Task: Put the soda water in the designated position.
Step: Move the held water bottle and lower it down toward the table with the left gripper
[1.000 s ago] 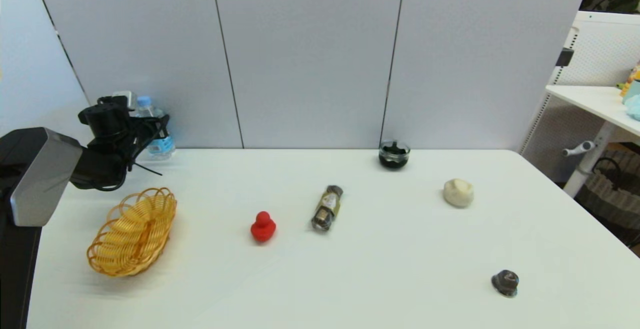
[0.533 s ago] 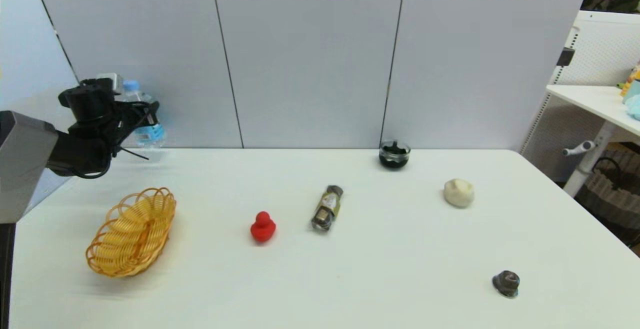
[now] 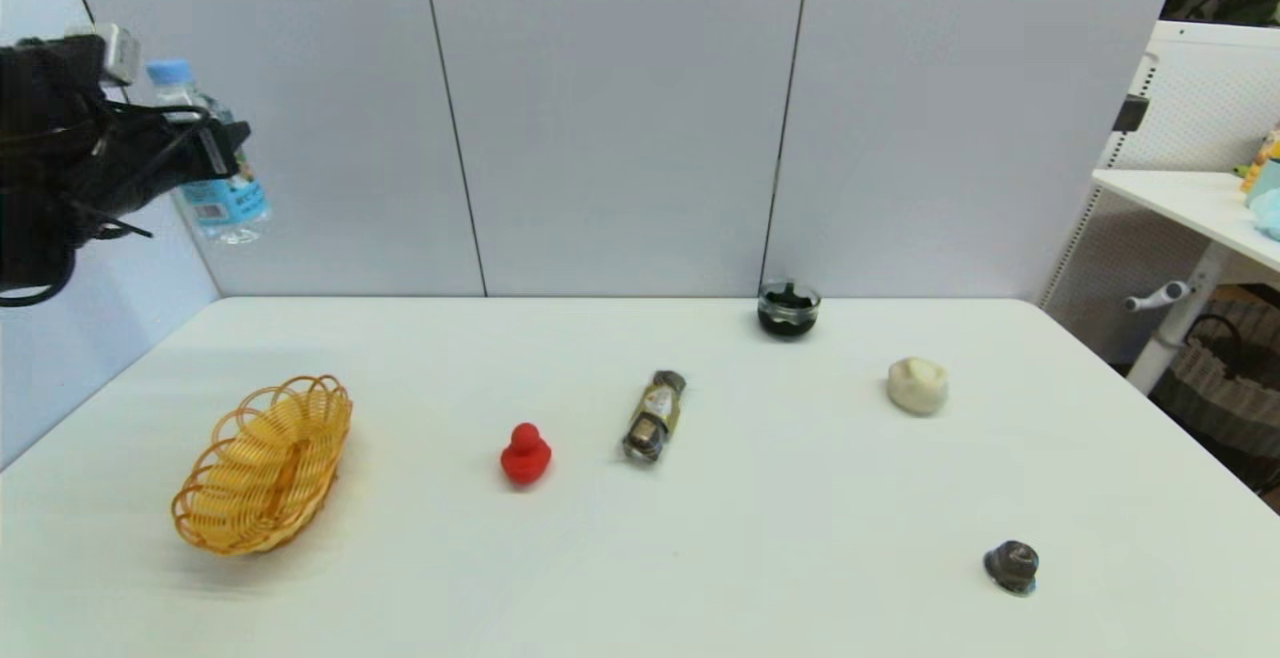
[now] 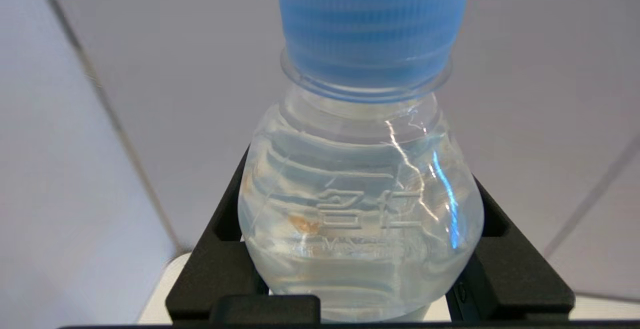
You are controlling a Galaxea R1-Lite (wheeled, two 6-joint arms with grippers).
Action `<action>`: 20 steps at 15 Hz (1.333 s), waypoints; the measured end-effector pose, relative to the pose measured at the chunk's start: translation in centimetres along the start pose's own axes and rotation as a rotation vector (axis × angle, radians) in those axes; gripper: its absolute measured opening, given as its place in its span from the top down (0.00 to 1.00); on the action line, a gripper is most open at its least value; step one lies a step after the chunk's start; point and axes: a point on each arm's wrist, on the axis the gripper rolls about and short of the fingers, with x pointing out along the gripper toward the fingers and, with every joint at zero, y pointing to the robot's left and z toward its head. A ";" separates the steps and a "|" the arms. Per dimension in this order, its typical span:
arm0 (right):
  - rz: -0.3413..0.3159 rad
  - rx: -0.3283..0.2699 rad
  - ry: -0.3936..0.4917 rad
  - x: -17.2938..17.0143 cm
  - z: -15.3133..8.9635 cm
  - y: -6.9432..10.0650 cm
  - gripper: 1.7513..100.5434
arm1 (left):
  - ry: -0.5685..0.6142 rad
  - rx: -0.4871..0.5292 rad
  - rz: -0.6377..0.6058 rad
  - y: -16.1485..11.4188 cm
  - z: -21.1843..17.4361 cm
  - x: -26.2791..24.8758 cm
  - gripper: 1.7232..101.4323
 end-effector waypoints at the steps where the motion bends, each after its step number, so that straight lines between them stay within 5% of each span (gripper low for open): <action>1: 0.000 0.000 0.000 0.0 0.0 0.0 0.03 | 0.011 0.007 0.000 -0.2 1.1 -1.5 0.50; 6: 0.000 0.000 0.000 0.0 0.0 0.0 0.03 | 0.051 0.047 0.015 -1.0 4.0 -9.8 0.53; 11: 0.000 0.000 0.000 0.0 0.0 0.0 0.03 | 0.134 0.088 0.045 -1.8 -0.2 -16.3 0.54; 20: 0.000 0.000 0.000 0.0 0.0 0.0 0.03 | 0.107 0.107 0.149 -1.4 -8.1 -21.3 0.54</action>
